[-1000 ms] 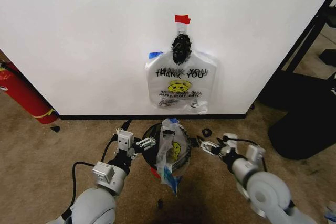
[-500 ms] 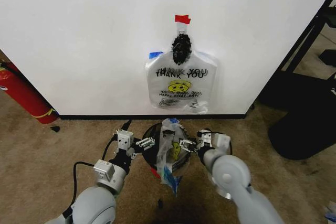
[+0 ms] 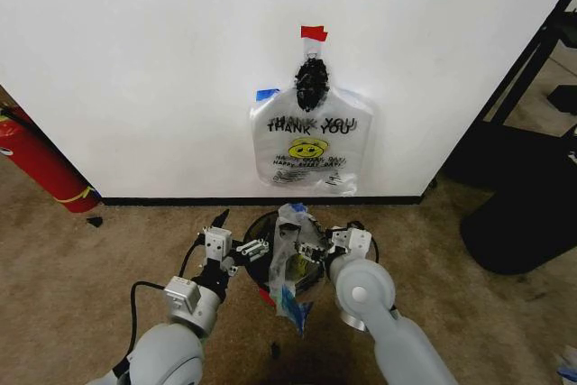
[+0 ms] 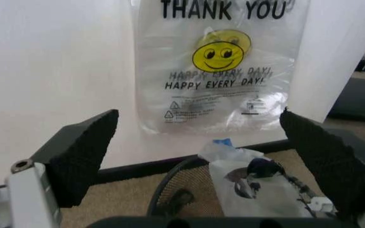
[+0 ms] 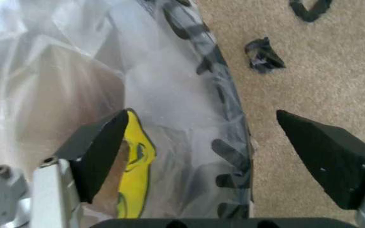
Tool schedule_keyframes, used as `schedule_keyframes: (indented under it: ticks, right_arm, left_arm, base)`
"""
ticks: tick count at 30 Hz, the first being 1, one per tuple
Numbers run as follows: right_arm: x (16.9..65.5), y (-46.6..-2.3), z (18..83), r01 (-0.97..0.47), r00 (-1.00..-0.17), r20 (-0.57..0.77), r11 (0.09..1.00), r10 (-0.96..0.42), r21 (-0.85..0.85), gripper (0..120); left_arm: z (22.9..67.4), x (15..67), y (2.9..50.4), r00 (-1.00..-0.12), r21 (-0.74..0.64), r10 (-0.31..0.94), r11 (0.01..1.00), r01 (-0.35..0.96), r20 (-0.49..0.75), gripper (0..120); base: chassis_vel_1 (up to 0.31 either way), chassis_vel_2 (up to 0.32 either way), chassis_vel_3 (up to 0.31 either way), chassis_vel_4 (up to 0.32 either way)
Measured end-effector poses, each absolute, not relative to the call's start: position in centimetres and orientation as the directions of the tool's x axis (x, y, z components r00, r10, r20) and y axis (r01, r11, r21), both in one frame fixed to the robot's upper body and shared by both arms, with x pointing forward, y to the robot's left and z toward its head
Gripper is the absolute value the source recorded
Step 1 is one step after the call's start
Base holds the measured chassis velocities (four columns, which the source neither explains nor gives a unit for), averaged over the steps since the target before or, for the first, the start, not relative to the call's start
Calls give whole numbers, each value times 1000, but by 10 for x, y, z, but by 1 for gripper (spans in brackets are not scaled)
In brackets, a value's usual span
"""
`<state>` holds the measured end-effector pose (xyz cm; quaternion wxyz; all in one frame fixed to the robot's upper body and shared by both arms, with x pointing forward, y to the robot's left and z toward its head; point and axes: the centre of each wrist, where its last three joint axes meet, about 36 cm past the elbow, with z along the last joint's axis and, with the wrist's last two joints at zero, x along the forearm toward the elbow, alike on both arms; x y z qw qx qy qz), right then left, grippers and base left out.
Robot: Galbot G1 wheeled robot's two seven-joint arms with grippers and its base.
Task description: Pick up the garbage bag from the wall and place it over the trash bin.
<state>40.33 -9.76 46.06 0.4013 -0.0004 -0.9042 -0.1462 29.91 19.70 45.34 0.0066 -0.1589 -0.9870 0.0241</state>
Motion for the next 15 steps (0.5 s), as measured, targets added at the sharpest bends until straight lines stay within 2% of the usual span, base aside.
schedule_keyframes:
  ticks: [13,15]
  right_arm:
    - [404,-84,453,154,-639,765,960,-82,232,86]
    - [403,-80,454,167,-633,770,956,-84,241,79]
  left_arm:
    - [453,293,192,-948,-72,319,946,317,10,100]
    - [455,292,189,-946,-81,324,943,322,7,100]
  base:
    - [0,0,0,0]
    - [0,0,0,0]
